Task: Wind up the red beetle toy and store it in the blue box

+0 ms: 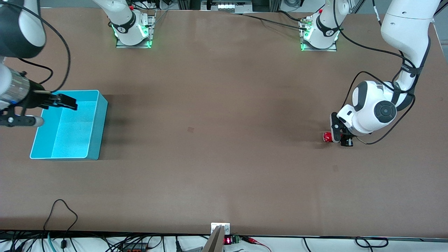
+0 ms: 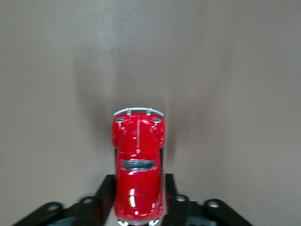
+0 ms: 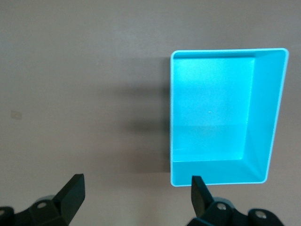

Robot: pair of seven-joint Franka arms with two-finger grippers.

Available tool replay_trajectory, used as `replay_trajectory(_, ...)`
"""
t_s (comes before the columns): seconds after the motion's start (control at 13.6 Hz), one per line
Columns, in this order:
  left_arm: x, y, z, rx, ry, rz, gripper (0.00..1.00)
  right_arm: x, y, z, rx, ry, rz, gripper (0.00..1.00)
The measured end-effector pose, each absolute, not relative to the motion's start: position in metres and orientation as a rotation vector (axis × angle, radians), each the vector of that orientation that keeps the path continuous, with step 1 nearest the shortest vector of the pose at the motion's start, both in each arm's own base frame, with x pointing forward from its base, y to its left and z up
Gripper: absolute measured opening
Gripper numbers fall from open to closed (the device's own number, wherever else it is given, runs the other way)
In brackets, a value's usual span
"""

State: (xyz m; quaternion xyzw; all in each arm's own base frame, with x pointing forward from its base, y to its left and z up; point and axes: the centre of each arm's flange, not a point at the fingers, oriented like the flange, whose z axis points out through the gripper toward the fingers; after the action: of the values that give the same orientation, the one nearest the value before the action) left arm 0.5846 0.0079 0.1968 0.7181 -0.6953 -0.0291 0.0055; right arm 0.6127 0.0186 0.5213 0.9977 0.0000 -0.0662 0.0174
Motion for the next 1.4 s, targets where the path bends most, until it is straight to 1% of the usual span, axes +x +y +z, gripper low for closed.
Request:
replay_trajectory(0.07,0.585,0.008,0.198,2.246,-2.181,-0.09,0.4,0.614,0.024,0.517,3.098,0.013,-0.217,1.0)
replay_trajectory(0.88,0.585,0.01,0.197,2.235,-2.19,-0.09,0.4,0.615,0.032,0.51,3.096,0.064,-0.236,1.0)
replay_trajectory(1.1,0.584,0.034,0.197,2.204,-2.219,-0.088,0.4,0.614,0.035,0.508,3.095,0.077,-0.246,1.0)
replay_trajectory(1.4,0.581,0.103,0.198,2.176,-2.25,-0.074,0.4,0.615,0.038,0.503,3.093,0.087,-0.257,1.0)
